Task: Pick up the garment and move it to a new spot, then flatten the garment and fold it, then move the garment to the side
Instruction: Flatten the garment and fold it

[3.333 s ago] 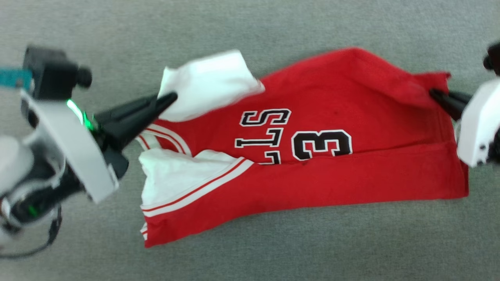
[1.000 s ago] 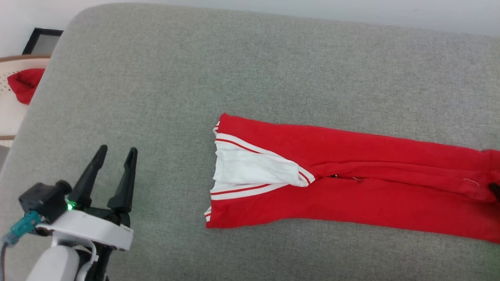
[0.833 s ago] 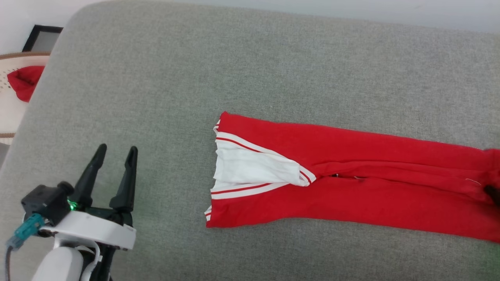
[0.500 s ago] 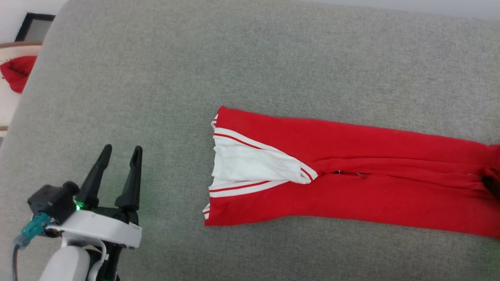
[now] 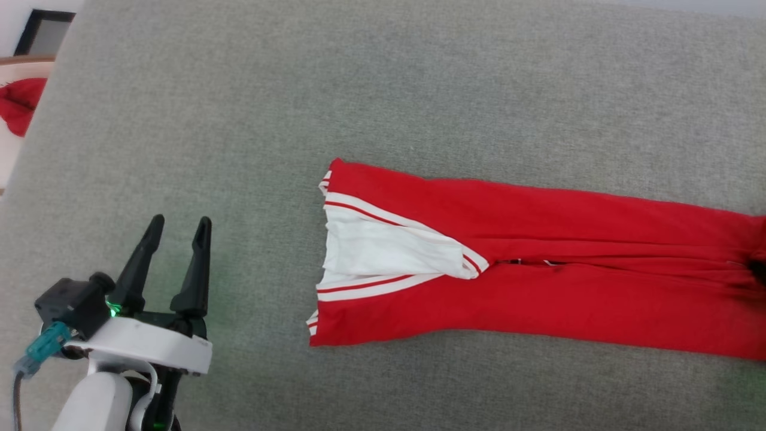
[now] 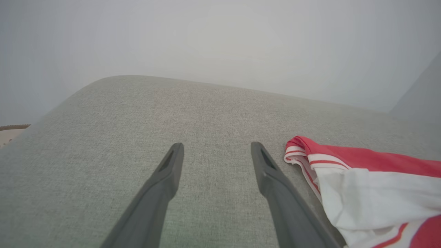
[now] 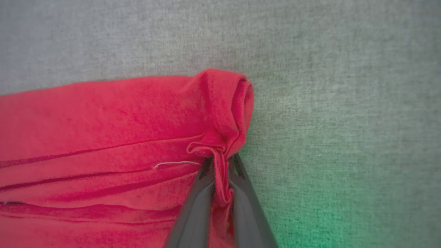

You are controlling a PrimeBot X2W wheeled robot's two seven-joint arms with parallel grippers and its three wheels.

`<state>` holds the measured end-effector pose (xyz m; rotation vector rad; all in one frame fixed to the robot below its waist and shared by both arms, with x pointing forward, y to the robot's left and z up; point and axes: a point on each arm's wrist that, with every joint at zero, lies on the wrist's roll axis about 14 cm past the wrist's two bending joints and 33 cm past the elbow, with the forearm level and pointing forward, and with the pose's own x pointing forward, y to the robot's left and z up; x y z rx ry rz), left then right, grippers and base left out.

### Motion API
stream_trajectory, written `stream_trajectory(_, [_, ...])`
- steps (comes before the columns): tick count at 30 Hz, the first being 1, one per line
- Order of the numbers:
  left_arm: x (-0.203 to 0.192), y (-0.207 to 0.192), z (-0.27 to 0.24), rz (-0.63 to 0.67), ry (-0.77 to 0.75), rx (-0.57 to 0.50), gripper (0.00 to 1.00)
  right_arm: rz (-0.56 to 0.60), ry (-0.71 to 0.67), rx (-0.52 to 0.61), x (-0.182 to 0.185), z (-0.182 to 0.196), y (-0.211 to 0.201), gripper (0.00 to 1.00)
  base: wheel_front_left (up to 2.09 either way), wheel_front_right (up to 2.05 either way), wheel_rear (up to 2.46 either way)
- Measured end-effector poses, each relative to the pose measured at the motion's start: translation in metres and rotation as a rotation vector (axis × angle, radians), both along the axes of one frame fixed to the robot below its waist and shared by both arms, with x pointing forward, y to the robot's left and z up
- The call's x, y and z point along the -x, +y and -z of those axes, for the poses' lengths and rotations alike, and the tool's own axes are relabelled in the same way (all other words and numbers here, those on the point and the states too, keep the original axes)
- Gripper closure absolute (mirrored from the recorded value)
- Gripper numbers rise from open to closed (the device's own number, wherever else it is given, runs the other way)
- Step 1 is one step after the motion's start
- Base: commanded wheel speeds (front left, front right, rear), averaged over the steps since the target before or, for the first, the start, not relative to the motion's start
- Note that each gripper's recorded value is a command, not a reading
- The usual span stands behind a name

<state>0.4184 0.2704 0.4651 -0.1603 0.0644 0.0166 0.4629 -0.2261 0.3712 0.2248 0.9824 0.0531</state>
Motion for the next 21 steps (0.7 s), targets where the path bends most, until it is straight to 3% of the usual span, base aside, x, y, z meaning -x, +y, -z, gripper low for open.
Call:
stream_trajectory(7, [-0.004,-0.004,0.003,0.016,0.003,-0.001,0.00,0.116,-0.132,-0.027,-0.006,-0.019,-0.024,1.00,0.00,0.00,0.00])
stream_trajectory(13, [-0.016,-0.012,0.001,0.054,-0.011,-0.003,0.00,0.269,-0.239,0.056,-0.001,-0.045,-0.090,1.00,0.00,0.00,0.00])
stream_trajectory(21, [-0.028,-0.018,0.006,0.094,-0.006,-0.019,0.00,0.440,-0.294,0.261,0.027,-0.072,-0.179,1.00,0.00,0.00,0.00])
